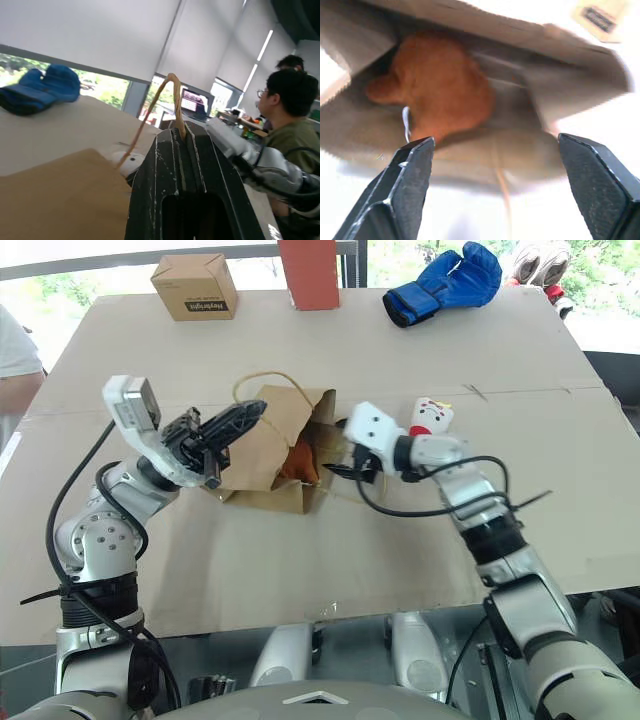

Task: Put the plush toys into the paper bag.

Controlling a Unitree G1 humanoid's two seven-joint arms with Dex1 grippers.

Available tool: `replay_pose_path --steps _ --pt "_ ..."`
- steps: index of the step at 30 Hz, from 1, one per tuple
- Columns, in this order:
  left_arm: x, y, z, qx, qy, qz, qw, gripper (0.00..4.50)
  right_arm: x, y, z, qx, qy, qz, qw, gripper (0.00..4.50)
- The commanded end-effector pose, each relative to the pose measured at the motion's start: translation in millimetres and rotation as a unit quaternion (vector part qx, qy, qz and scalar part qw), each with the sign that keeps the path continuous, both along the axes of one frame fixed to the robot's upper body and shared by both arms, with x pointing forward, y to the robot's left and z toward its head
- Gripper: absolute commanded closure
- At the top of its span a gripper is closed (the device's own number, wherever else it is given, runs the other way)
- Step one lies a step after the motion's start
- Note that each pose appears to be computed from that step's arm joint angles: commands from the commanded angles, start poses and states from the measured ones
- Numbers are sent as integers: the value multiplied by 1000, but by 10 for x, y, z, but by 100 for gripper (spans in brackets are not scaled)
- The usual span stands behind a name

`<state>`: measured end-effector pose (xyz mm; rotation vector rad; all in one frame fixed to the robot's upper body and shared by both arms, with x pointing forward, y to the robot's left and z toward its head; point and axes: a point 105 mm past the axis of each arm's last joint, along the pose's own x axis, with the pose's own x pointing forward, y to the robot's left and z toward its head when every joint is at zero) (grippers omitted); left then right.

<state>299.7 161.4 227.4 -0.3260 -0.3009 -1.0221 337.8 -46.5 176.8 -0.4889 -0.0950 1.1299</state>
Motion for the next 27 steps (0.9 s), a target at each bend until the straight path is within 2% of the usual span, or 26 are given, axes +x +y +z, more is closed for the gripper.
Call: replay_pose_path --steps 1,3,6,8,10,12,13,16,19,22,24,27 --pt "-5 6 129 -10 -32 21 999 450 -58 -181 203 14 -7 -30 999 65" --pt "6 -28 138 -14 -35 26 999 450 36 -367 204 10 5 -82 997 65" --pt "17 -94 159 -22 -37 27 999 450 429 -733 111 -17 21 -214 977 65" --pt "24 -123 169 -24 -38 26 999 450 704 -946 -44 -38 63 -288 955 65" --pt "31 -136 174 -22 -39 26 999 450 841 -1061 -195 -67 92 -320 940 65" --pt "35 -142 185 -21 -42 26 999 450 905 -1118 -325 -83 121 -331 932 119" --pt "34 -145 192 -20 -43 27 999 450 914 -1119 -377 -85 135 -329 931 145" --pt "10 -169 203 -18 -47 25 998 450 917 -1133 -462 -101 142 -322 930 290" --pt "-27 -188 209 -22 -46 24 998 450 885 -1102 -393 -78 136 -307 939 435" --pt "-48 -189 211 -28 -44 24 998 450 791 -1046 -234 -44 112 -272 955 445" --pt "-62 -201 213 -33 -40 17 998 450 637 -890 -12 10 99 -214 972 445" --pt "-69 -253 230 -38 -38 2 999 450 366 -545 328 95 98 -127 983 445"
